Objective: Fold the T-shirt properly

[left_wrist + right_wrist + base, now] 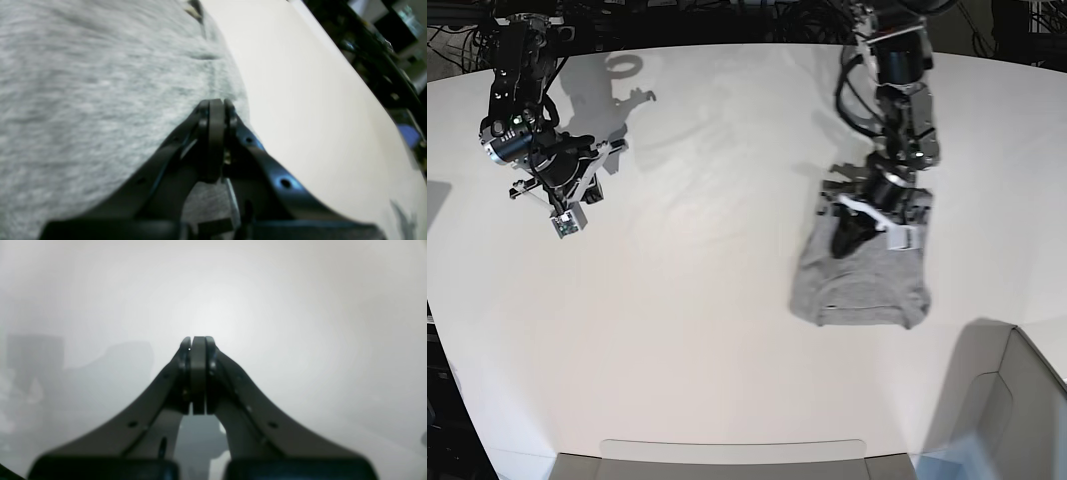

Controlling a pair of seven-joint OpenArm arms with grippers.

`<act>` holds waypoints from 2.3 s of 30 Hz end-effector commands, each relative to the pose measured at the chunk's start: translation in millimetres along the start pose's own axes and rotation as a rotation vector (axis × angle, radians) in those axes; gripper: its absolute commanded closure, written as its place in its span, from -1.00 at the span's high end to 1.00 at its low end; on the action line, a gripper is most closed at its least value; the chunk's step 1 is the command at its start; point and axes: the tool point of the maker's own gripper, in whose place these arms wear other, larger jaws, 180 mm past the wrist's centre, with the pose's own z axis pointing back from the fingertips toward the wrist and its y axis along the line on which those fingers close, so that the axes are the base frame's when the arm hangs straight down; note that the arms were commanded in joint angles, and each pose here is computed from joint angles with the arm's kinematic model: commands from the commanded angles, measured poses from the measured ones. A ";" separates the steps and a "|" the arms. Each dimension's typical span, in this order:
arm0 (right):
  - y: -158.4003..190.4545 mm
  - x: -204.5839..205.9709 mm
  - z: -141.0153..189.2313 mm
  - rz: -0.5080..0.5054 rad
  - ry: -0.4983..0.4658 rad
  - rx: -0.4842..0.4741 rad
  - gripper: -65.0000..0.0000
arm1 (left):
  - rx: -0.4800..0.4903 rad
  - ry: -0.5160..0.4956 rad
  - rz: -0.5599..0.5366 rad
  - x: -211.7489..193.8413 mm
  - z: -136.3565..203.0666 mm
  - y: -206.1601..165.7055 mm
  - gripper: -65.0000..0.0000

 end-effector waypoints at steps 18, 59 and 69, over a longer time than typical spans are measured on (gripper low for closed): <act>-1.7 23.2 4.0 0.013 -0.071 -0.005 -1.00 | 0.191 0.117 -0.221 23.6 35.3 57.3 -1.00; 102.8 -62.5 33.0 -0.183 -0.010 0.163 -1.00 | 0.336 0.033 -0.447 31.0 199.2 0.0 -1.00; 135.9 -84.1 62.9 -0.368 -0.173 0.174 -1.00 | 0.428 0.091 -0.398 8.5 232.9 17.6 -1.00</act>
